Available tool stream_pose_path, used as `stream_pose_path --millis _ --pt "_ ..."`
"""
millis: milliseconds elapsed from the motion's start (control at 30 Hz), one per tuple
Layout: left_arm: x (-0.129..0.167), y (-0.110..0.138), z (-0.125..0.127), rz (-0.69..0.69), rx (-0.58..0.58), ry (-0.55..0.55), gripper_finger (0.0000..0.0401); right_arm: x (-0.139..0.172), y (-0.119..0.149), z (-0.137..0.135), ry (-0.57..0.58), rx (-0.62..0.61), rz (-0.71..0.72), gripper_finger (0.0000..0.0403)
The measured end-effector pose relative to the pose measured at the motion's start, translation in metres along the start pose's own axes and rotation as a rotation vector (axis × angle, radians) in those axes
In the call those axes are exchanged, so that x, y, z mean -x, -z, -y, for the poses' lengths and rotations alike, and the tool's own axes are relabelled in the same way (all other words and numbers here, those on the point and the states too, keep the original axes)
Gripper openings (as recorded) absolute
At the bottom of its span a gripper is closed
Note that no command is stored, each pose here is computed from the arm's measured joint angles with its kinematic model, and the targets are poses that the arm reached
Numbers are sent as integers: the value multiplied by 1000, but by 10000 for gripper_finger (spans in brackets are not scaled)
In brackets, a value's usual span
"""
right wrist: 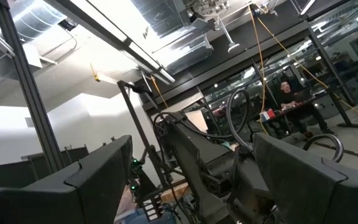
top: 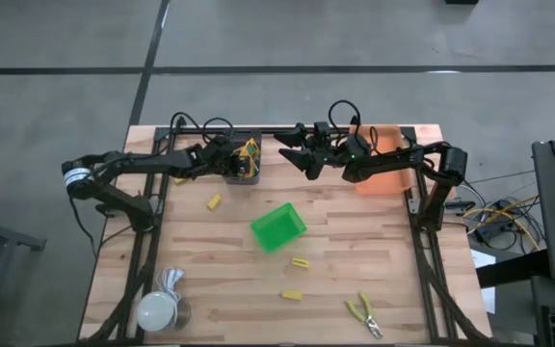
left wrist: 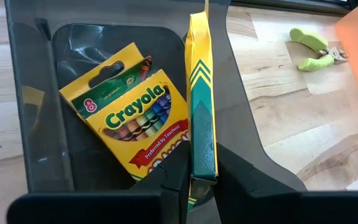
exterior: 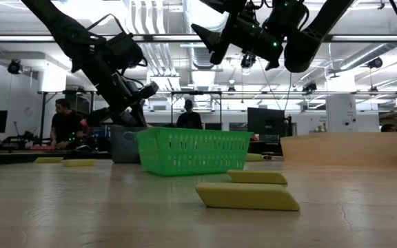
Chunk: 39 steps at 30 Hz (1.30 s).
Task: Pick & Place School Supplies
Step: Stack the yellow crayon box on the yellow crayon box in the black bin, then put the yellow eraser into the green bin
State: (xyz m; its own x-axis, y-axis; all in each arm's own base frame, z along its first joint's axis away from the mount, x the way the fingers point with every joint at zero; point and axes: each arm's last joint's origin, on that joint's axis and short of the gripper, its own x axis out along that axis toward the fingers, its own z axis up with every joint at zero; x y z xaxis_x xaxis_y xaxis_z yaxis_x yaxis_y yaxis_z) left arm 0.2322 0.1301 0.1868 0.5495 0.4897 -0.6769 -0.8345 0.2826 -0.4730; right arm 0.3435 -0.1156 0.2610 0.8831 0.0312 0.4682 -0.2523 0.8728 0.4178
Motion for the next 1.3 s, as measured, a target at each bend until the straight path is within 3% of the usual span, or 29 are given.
stream_pose_path --millis 633,1033,1300 --pt "0 0 0 -10 13 16 60 0 0 0 0 0 0 327" --pt "0 0 0 -16 59 21 167 0 0 0 0 0 0 327" --pt "0 0 0 -15 60 20 181 0 0 0 0 0 0 327"
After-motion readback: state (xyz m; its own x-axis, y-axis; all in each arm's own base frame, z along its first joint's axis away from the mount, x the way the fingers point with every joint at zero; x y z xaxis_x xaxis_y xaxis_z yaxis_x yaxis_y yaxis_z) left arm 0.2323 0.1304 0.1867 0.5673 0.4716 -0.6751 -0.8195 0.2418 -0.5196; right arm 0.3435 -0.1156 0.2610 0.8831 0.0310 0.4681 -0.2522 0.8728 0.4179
